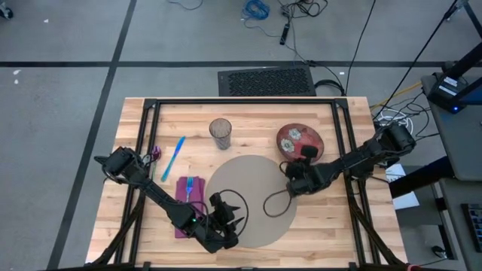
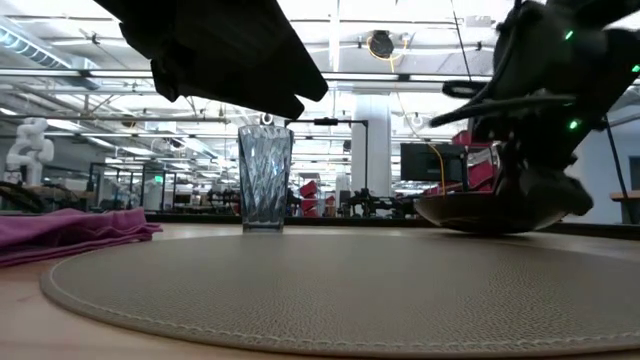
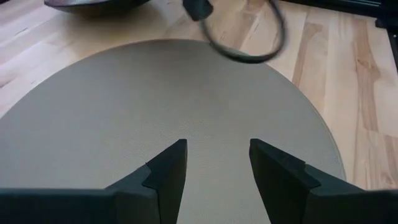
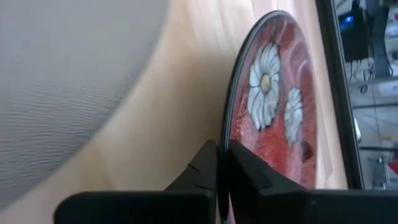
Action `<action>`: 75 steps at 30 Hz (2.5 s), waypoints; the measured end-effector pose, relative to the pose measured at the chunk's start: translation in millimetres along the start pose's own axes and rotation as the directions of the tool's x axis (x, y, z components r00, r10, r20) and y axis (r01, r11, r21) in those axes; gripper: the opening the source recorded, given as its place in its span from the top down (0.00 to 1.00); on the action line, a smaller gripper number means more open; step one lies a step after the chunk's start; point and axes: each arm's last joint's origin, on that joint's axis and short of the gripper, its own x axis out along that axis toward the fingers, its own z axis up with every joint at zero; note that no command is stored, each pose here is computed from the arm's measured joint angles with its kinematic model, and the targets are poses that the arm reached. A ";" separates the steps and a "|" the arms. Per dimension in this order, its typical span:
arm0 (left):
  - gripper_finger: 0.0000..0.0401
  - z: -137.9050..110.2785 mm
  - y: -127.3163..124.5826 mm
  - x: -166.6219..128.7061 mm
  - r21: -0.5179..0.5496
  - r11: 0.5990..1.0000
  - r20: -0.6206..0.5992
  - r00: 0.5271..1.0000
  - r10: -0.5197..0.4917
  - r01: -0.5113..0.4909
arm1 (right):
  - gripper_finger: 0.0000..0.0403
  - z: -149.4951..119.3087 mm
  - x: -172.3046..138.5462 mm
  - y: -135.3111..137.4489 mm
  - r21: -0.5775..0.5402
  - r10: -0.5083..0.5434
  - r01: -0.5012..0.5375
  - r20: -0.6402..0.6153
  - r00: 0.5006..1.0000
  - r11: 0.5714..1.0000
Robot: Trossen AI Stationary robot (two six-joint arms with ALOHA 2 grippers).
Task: Set table place
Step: Put the red plate on the gray placemat
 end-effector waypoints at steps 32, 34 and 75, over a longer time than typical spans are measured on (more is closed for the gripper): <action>0.60 0.3 0.4 0.1 0.018 1.000 0.008 1.000 0.011 -0.011 | 1.00 47.2 -105.7 114.6 -0.420 0.162 -0.006 0.336 0.928 0.907; 0.60 0.3 0.4 0.1 0.018 1.000 0.009 1.000 0.011 -0.011 | 1.00 52.9 -109.3 127.1 -0.454 0.173 -0.001 0.338 0.925 0.891; 0.60 0.3 0.5 0.1 0.024 1.000 0.009 1.000 0.011 -0.012 | 0.82 95.5 -107.8 165.1 -0.557 0.557 -0.366 0.219 0.801 0.745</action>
